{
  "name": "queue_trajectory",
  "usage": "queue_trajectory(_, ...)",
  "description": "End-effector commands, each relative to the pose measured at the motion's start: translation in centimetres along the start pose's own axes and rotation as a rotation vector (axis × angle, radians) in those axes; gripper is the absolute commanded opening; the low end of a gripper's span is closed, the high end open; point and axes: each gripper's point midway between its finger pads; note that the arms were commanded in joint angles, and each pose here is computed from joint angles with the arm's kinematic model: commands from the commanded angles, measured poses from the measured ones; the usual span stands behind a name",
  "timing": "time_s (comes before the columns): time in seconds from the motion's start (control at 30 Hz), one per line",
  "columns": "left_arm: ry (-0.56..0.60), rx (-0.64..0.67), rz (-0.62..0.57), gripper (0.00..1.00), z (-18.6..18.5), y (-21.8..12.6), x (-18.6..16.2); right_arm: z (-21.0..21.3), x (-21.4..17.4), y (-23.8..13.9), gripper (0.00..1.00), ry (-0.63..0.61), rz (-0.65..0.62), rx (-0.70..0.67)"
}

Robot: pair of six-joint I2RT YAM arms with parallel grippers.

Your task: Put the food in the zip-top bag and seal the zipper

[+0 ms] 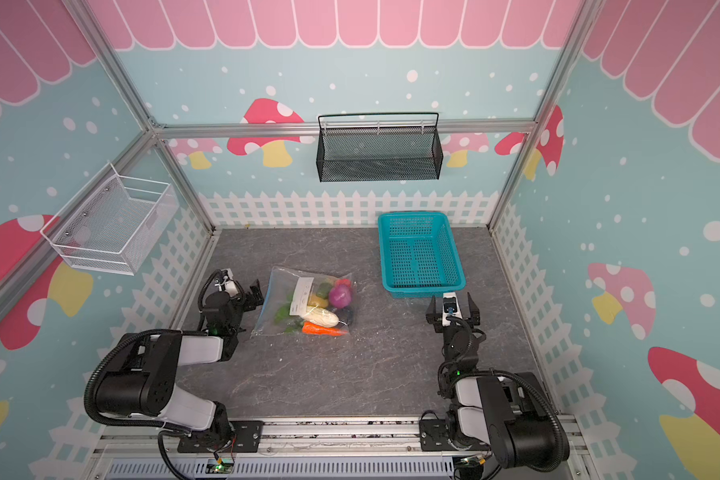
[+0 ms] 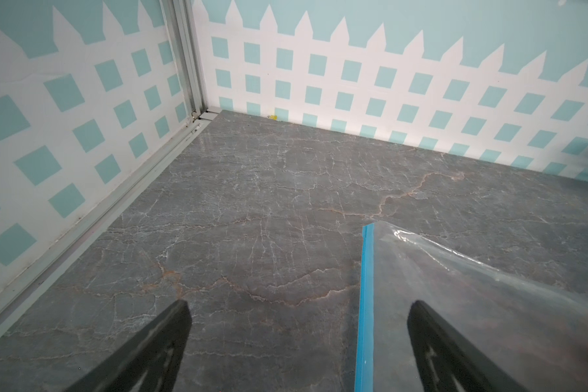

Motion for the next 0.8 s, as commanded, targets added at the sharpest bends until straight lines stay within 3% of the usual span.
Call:
queue_trajectory(0.0, 0.025, 0.018, -0.027, 1.0, 0.3, -0.1, 0.5, 0.2, 0.9, 0.5, 0.98, 0.043, -0.043, 0.019)
queue_trajectory(0.47, 0.024, 0.017, -0.027, 1.0, 0.2, -0.1, 0.5, 0.1, -1.4, 1.8, 0.98, 0.038, 0.01, -0.005)
queue_trajectory(0.6, 0.073, -0.087, -0.01, 1.0, -1.6, 0.3, 0.5, 0.1, -1.9, 2.5, 1.0, 0.034, 0.041, -0.008)
queue_trajectory(0.77, 0.082, -0.096, -0.012, 1.0, -1.9, 0.3, 0.5, 0.8, -2.2, 4.1, 0.98, 0.034, 0.08, 0.043)
Point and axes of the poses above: each gripper's point midway between its finger pads, its own y axis out along the fingers, its own z axis along the line the jaws close on, x = y × z, and after that the axes turned 14 degrees about y, right-handed
